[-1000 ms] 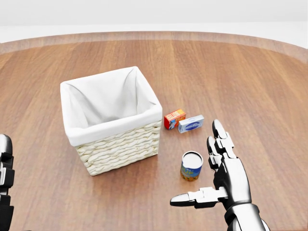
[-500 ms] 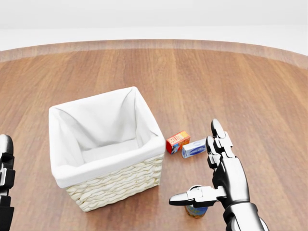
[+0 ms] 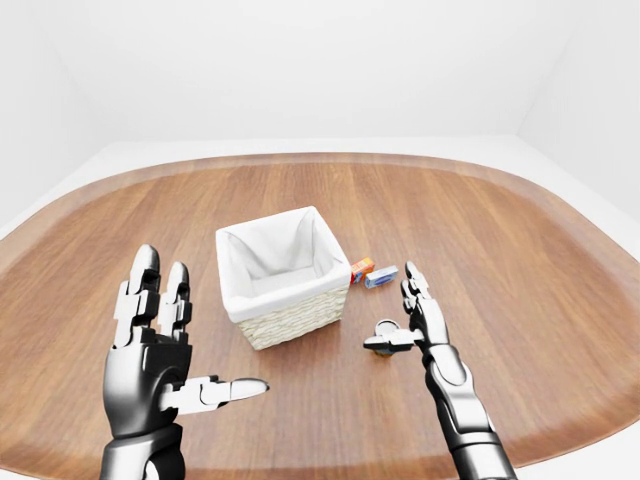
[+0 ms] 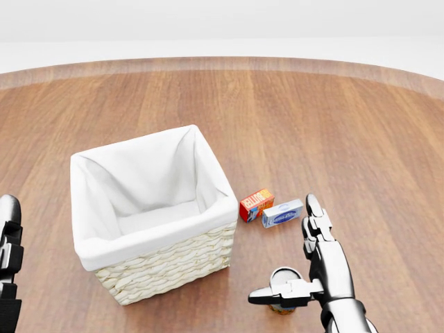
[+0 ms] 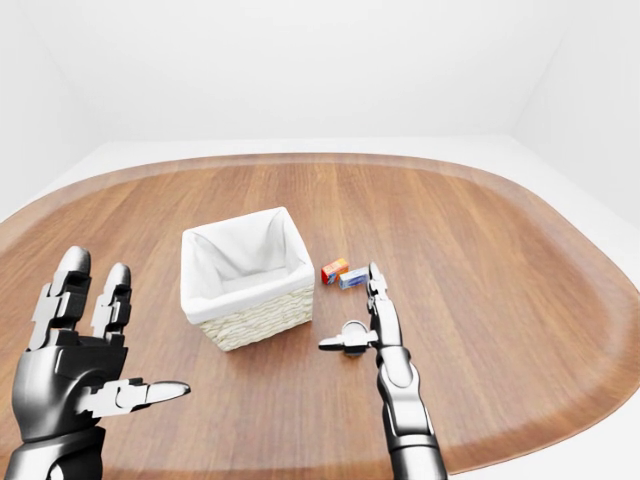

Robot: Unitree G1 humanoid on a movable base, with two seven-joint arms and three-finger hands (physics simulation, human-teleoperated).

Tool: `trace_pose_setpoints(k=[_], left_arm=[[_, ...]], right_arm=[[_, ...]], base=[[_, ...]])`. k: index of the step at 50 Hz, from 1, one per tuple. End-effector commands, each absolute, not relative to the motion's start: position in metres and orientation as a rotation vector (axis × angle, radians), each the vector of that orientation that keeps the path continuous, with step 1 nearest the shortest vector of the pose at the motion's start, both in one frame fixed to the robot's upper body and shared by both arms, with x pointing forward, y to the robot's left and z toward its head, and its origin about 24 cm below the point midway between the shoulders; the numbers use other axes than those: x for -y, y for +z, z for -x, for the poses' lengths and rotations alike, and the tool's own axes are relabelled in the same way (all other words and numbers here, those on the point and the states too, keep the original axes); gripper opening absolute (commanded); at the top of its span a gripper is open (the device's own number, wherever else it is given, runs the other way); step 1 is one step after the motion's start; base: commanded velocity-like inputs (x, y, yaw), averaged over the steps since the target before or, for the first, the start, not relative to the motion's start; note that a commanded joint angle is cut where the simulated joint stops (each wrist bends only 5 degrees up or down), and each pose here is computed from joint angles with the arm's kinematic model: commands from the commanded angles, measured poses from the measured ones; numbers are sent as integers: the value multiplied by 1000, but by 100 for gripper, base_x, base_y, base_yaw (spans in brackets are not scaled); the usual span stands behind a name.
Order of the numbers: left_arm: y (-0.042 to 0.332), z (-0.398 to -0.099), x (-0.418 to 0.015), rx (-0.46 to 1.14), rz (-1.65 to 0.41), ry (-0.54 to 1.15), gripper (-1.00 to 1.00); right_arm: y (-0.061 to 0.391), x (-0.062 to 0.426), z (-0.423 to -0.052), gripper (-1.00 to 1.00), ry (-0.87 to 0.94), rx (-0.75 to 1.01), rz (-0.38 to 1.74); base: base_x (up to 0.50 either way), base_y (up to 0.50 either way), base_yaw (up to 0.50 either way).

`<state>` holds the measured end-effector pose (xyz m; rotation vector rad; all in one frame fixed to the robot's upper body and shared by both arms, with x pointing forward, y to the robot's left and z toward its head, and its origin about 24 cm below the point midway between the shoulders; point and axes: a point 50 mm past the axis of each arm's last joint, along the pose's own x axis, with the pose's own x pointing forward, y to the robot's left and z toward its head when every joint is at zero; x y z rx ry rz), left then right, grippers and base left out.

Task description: Pick up the alphabet soup and put it in the basket.

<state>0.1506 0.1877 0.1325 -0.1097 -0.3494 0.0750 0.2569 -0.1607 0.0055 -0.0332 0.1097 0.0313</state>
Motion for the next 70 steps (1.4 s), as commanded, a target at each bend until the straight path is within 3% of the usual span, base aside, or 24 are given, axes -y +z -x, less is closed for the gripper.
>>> trace_pose_setpoints(k=[1,26,51,70], left_arm=[[132,-151,-189,347,112,76,100],[133,-150,-191,346,118,79,100],[134,-151,-190,344,123,72,100],[134,-151,-191,340,126,69,100]], right_arm=[[-17,169,-256,100,7,-216,55],[-28,172,-265,100,-12,-279,66],[-75,165,-276,100,-4,-596,85],[-75,163,-277,100,6,-604,75]], base=[[0,0,0],[0,0,0],[0,0,0],[0,0,0]])
